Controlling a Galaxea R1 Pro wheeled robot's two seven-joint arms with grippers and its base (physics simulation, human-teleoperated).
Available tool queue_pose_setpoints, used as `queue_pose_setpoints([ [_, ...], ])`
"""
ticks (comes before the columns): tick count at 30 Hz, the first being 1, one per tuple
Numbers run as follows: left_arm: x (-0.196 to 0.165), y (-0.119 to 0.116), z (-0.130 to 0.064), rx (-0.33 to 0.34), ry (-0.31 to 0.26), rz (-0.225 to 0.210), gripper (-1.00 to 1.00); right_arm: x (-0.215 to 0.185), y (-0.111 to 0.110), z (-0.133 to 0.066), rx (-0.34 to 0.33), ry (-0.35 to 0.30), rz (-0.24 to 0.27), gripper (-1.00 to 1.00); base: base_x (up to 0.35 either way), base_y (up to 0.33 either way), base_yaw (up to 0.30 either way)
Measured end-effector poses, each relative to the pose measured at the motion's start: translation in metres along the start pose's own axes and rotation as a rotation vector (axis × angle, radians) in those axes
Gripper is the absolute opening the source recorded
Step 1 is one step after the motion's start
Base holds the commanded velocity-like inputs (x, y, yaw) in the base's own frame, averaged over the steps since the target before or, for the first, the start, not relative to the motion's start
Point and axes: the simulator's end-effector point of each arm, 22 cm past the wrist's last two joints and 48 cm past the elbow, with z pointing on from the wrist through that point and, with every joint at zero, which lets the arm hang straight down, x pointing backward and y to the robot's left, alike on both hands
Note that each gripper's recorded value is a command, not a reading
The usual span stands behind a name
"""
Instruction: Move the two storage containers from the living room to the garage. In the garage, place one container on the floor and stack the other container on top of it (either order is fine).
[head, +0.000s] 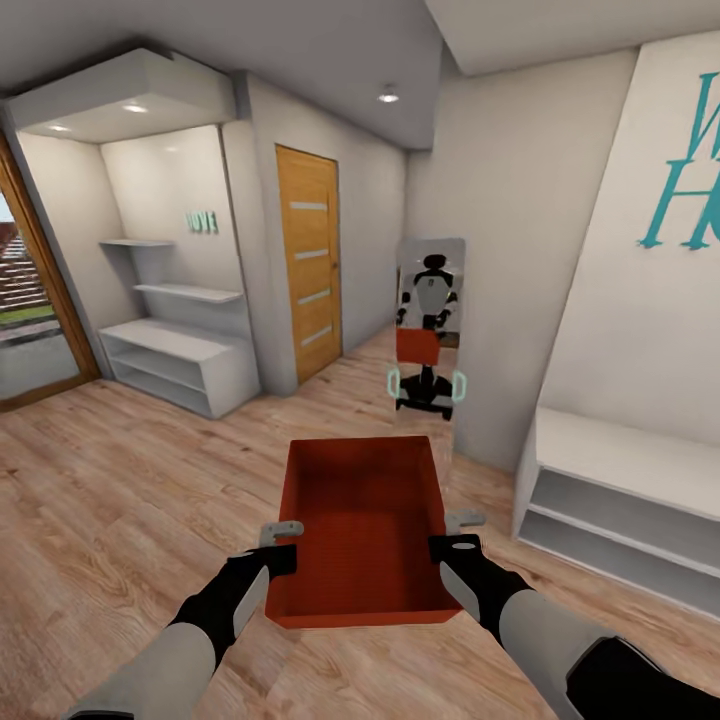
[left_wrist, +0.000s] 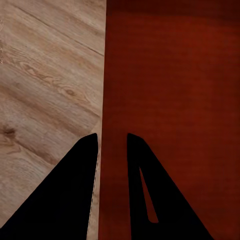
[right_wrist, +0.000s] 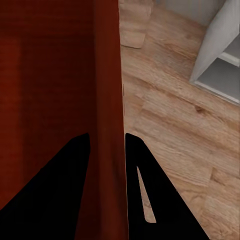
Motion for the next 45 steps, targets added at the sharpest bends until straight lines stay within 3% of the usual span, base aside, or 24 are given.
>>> queue_pose_setpoints([
  [23,-0.0001,0.0003,0.0,0.0,0.0,0.001,-1.0,0.0001,0.0003,0.0,0.0,0.0,0.001,-1.0,0.321,0.0,0.264],
  [45,0.0001,-0.0005,0.0001,0.0,0.0,0.001,-1.0,0.0004,-0.0005,0.0003,0.0,0.0,0.002,-1.0,0.321,0.0,0.021],
])
